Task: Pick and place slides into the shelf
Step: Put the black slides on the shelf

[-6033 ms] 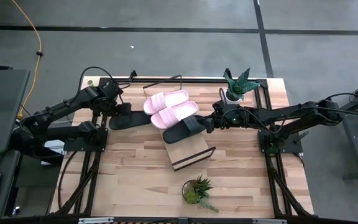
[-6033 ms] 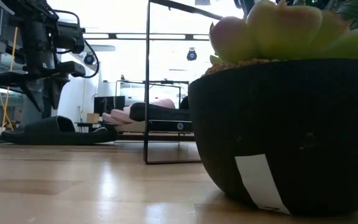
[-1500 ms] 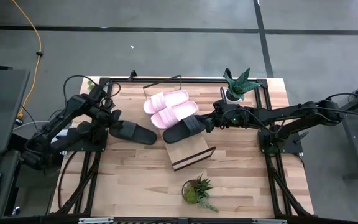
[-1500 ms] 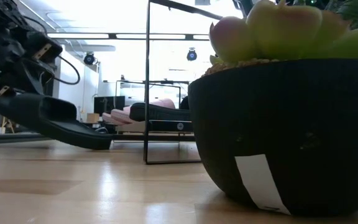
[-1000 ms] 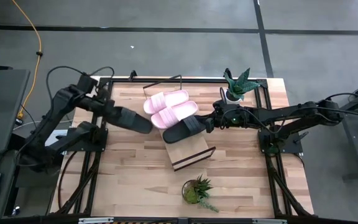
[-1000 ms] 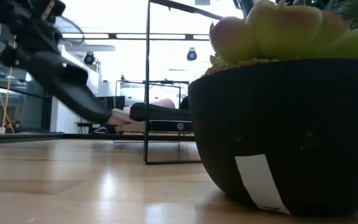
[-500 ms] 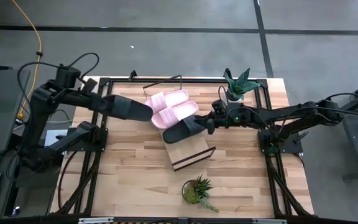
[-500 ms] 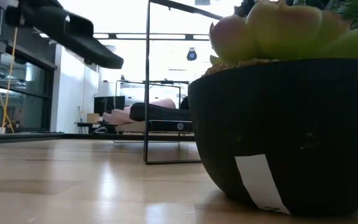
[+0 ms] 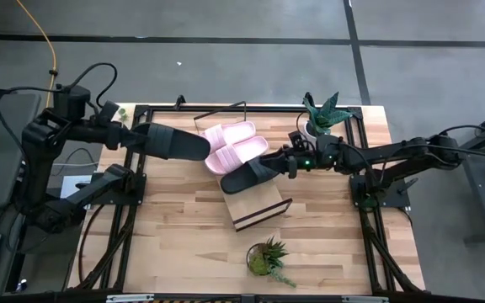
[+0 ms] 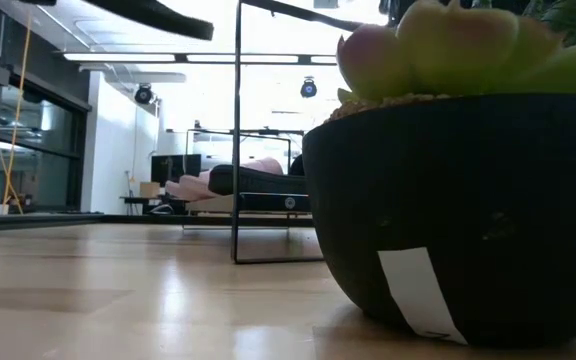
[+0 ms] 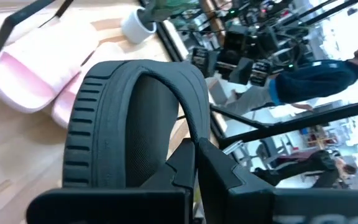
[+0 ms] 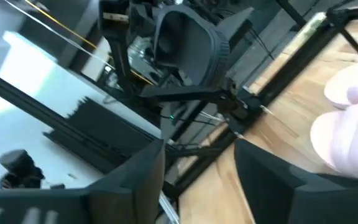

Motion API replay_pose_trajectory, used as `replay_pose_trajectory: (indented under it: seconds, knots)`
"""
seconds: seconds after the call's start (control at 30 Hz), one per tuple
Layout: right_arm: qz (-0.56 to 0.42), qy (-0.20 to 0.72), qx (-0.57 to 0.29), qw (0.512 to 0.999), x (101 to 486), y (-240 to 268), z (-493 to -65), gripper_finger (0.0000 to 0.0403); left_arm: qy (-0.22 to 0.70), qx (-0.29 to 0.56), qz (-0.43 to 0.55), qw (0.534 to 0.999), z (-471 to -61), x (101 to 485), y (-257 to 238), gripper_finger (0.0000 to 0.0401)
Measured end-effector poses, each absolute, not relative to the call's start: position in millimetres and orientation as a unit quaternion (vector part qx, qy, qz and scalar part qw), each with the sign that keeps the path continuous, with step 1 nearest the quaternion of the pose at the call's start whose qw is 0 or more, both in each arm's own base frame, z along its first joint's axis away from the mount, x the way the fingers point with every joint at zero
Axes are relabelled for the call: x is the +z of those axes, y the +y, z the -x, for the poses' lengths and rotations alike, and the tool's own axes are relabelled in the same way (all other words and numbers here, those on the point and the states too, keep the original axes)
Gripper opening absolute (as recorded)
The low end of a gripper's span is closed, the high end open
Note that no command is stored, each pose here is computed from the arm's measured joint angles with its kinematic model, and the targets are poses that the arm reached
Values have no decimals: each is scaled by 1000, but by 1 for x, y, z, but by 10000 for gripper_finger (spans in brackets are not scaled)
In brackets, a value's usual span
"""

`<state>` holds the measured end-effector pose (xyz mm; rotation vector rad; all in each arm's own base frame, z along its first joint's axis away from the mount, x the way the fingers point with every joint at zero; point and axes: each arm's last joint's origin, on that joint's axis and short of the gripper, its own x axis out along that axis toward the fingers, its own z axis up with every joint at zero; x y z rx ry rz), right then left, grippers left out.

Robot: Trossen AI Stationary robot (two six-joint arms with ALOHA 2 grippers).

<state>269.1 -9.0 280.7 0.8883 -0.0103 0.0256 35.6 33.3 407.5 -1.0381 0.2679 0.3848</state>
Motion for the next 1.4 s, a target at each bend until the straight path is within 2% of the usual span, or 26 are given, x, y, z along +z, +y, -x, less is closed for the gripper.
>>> replay_pose_trajectory:
  seconds: [0.13, 0.27, 0.5, 1.0, 1.4]
  knots:
    - [-442, -27, 27, 896, 278, -9, -278, 226, 111, 172, 488, 848, -36, 412, 34, 0]
    - [-450, -43, 32, 892, 271, -10, -288, 243, 93, 166, 480, 856, -38, 417, 37, 0]
    - [-447, -84, 39, 890, 272, -20, -300, 246, 76, 153, 471, 865, -40, 422, 43, 0]
    - [-362, -41, 22, 931, 327, -61, -350, 246, 76, 146, 460, 873, -44, 424, 54, 0]
    - [-367, -15, 74, 927, 324, -80, -397, 246, 79, 142, 450, 878, -44, 424, 53, 0]
